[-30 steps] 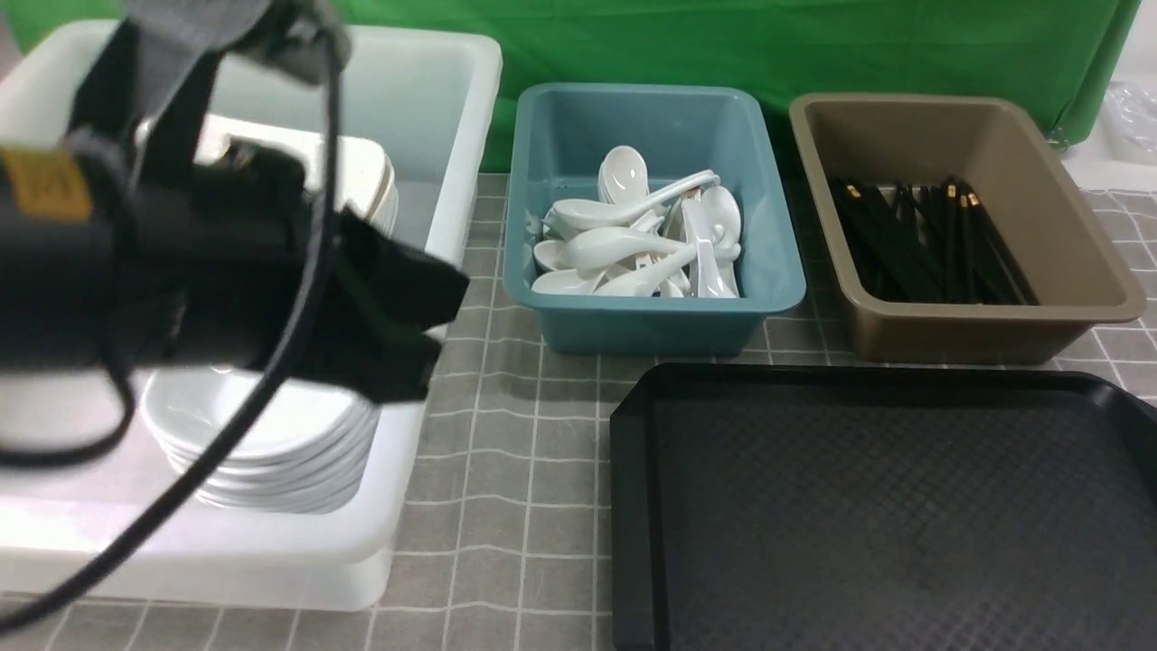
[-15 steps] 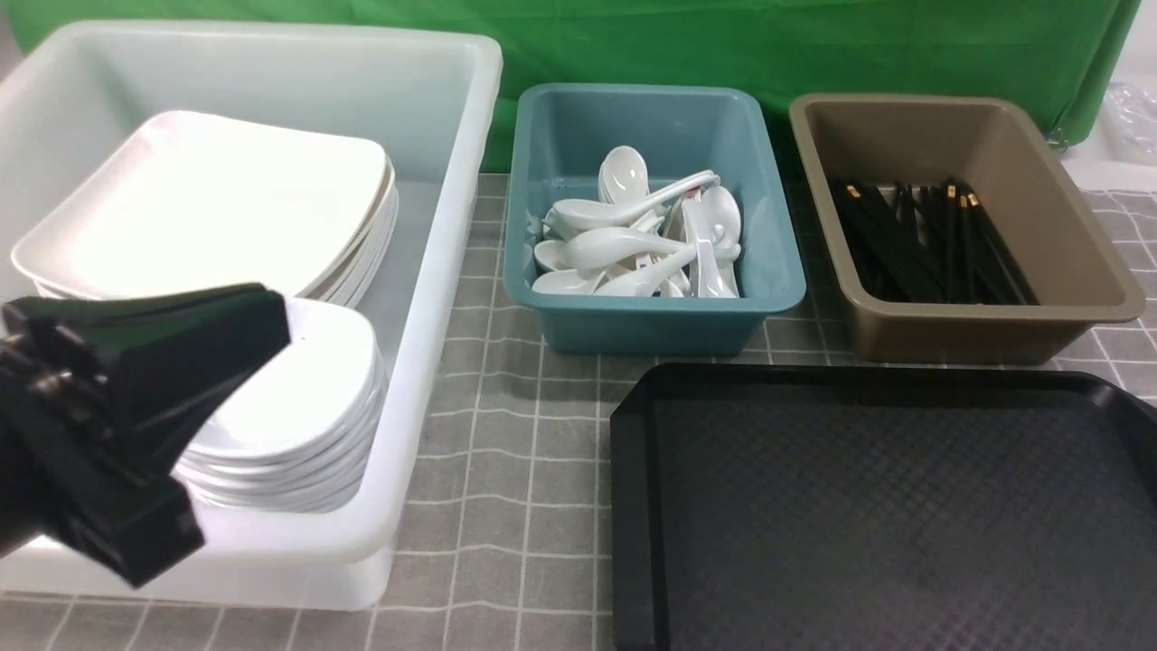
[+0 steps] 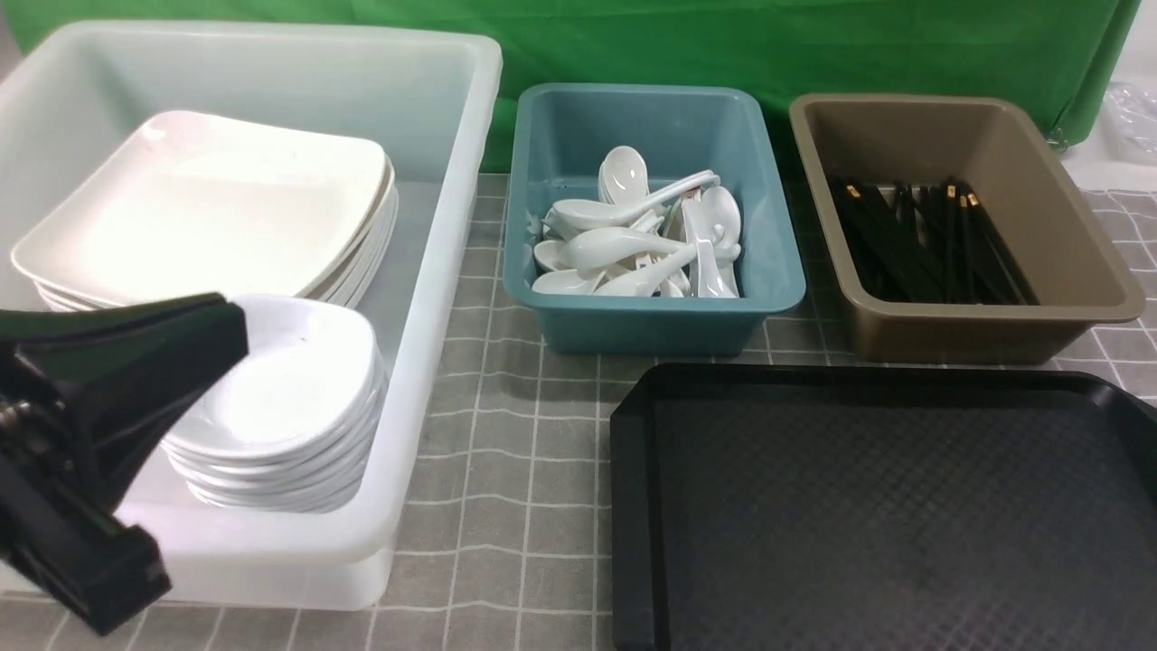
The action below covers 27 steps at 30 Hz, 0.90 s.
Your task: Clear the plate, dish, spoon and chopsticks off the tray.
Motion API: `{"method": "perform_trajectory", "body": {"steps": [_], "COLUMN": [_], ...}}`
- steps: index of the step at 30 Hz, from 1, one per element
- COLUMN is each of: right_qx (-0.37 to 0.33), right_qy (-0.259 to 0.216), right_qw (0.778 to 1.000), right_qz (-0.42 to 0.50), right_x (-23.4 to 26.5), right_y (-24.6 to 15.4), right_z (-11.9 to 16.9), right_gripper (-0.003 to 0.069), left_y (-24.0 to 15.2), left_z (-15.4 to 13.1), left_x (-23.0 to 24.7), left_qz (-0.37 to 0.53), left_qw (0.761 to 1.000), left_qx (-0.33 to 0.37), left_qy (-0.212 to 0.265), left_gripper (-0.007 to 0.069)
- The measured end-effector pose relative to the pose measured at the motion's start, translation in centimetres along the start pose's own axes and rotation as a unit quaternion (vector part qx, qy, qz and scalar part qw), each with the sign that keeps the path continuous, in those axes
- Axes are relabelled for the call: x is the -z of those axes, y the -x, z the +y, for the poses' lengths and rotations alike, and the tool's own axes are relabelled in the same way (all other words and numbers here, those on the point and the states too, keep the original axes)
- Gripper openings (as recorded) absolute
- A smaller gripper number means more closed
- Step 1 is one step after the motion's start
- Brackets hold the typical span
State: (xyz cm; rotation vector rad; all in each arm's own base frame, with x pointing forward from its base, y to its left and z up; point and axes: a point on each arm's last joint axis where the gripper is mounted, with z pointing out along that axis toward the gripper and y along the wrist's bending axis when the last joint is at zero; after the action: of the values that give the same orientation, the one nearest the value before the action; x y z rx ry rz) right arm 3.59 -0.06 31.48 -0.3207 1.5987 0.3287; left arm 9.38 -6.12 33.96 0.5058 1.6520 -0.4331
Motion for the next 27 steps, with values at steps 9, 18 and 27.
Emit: {"method": "perform_trajectory", "body": {"steps": [9,18,27], "right_qx": [0.000,0.000,0.000], "right_qy": [0.000,0.000,0.000], "right_qw": [1.000,1.000,1.000], "right_qz": [0.000,0.000,0.001], "right_x": [0.0,0.0,0.0], "right_y": [0.0,0.0,0.0], "right_z": [0.0,0.0,0.0], "right_gripper": [0.0173,0.0197,0.0218], "left_y": [-5.4,-13.6,-15.1], "left_z": [1.8,2.8,2.9], "left_x": [3.5,4.6,4.5], "left_qz": [-0.038,-0.061,-0.033], "left_qw": [0.989,0.956,0.954], "left_qx": [0.033,0.044,0.053], "left_qy": [0.139,0.283,0.292], "left_gripper": [0.0005,0.0005,0.0005]}}
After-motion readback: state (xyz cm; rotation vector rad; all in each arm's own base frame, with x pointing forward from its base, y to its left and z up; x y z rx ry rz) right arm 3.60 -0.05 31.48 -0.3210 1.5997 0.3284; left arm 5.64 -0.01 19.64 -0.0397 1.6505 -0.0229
